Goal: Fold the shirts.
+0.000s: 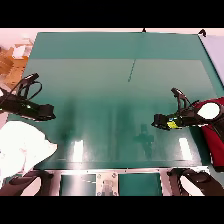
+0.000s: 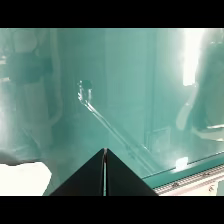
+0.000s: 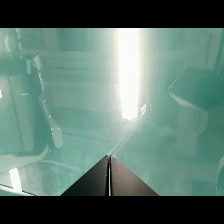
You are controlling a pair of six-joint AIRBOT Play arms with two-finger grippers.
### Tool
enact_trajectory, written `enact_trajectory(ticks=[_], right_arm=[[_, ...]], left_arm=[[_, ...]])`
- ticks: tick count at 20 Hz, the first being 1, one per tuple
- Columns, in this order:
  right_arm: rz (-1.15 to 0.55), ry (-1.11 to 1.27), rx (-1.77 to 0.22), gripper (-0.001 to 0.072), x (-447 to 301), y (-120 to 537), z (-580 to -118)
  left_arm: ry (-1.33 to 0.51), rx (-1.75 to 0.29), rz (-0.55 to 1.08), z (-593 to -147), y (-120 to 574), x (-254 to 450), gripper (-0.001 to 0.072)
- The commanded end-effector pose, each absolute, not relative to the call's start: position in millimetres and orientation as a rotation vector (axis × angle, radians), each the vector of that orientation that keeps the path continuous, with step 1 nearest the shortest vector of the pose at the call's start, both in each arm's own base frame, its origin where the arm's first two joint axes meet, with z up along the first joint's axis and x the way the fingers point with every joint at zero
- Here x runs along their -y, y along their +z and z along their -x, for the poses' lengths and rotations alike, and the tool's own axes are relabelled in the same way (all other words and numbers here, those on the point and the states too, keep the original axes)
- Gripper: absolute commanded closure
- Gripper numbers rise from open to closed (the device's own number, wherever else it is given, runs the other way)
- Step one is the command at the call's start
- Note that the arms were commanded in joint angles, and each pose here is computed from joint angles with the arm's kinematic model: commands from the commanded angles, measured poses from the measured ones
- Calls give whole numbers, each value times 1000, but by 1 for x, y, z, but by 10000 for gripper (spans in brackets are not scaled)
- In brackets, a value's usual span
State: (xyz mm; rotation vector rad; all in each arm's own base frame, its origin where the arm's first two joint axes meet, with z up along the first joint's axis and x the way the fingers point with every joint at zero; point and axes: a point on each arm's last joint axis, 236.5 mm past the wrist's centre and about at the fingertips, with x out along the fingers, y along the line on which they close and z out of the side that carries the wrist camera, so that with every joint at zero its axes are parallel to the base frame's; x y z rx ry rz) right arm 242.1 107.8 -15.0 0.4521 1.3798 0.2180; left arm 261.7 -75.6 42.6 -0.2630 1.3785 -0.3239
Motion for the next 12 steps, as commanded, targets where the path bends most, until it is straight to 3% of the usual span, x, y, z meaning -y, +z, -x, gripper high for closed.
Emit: enact_trajectory(ticks=[1,3,5,6,7,9,12], right_arm=[[-452,220,-1381,695,-108,-15,-242],[-452,220,-1381,695,-108,-15,-242],[-452,220,-1381,695,-108,-15,-242],[-452,220,-1381,695,-108,-15,-242],[-452,220,-1381,695,-108,-15,-242],[-452,220,-1381,695,-108,-15,-242],[-452,220,-1381,695,-108,-15,-242]], left_arm=[[-294,-1389,238,-260,39,68,685],[-156,-1450,153,-251,28,34,685],[127,-1530,-10,-232,19,-34,682],[258,-1564,-104,-220,17,-67,488],[358,-1591,-174,-209,13,-91,52],[440,-1645,-209,-187,-11,-114,34],[469,-1670,-134,-160,-64,-132,34]])
